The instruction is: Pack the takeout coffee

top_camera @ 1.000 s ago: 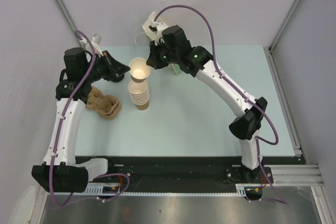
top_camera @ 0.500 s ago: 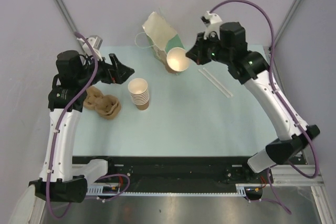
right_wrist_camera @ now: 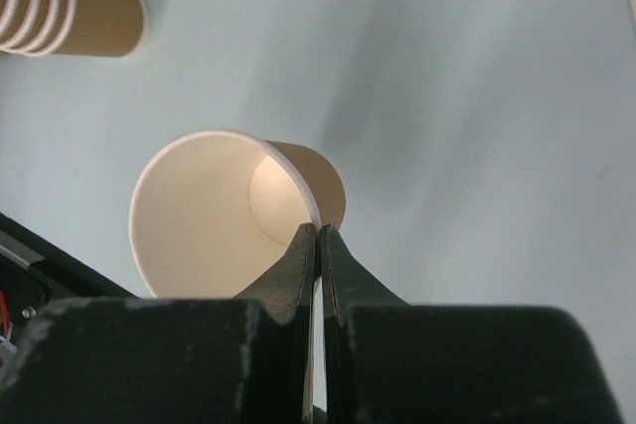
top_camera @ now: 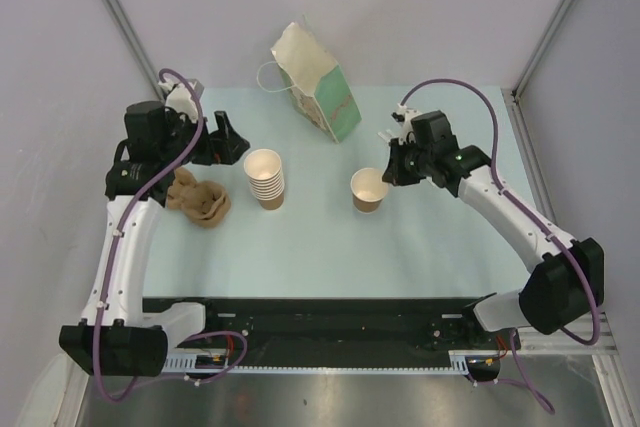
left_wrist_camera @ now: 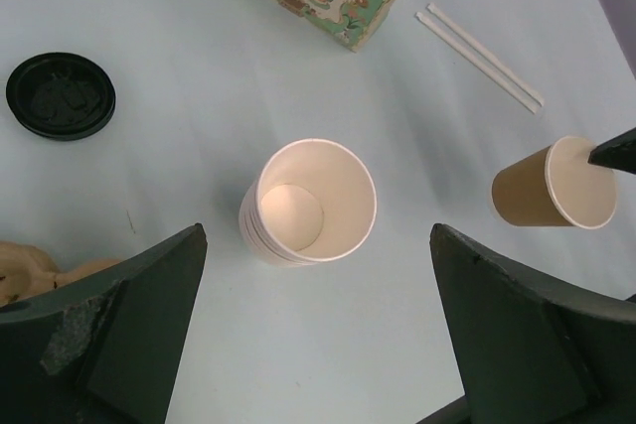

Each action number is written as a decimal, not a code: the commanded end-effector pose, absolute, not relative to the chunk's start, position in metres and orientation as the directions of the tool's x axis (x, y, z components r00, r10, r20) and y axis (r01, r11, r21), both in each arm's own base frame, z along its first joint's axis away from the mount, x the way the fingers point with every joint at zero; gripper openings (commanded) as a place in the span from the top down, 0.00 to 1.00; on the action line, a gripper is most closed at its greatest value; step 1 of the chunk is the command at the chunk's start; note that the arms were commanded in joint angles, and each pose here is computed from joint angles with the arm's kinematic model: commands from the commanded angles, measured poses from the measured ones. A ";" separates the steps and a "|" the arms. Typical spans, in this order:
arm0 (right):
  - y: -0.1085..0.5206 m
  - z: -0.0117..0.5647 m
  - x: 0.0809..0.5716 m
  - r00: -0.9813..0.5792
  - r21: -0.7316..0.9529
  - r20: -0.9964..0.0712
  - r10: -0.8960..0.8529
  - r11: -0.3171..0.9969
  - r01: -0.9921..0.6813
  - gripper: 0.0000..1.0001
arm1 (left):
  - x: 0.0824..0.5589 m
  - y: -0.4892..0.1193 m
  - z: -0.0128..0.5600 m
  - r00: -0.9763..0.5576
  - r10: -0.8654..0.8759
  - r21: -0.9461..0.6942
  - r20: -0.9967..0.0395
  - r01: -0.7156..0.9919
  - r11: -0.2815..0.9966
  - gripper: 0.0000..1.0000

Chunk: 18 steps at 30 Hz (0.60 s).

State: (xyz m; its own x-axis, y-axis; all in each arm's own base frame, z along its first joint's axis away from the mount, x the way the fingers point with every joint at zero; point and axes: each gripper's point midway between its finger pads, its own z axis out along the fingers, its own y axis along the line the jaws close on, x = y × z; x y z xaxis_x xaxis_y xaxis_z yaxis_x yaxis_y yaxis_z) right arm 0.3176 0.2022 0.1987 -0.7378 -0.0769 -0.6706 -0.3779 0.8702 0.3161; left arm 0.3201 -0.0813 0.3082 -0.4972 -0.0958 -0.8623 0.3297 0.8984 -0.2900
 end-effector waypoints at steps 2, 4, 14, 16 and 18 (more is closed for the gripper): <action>0.217 0.185 0.329 -0.708 0.330 -0.706 -0.034 0.868 -0.371 1.00 | 0.326 -0.078 0.313 -0.446 -0.082 -0.256 -0.891 0.346 0.902 0.01; 0.225 0.176 0.327 -0.726 0.363 -0.687 -0.028 0.852 -0.377 1.00 | 0.326 -0.079 0.314 -0.436 -0.083 -0.255 -0.896 0.351 0.901 0.01; 0.241 0.140 0.310 -0.751 0.366 -0.656 -0.080 0.836 -0.409 1.00 | 0.334 -0.064 0.295 -0.483 -0.088 -0.271 -0.871 0.323 0.907 0.01; 0.244 0.134 0.305 -0.756 0.366 -0.648 -0.093 0.832 -0.416 1.00 | 0.335 -0.061 0.292 -0.492 -0.084 -0.270 -0.867 0.321 0.908 0.00; 0.245 0.131 0.305 -0.757 0.366 -0.646 -0.095 0.832 -0.417 1.00 | 0.338 -0.057 0.287 -0.500 -0.077 -0.264 -0.863 0.315 0.912 0.01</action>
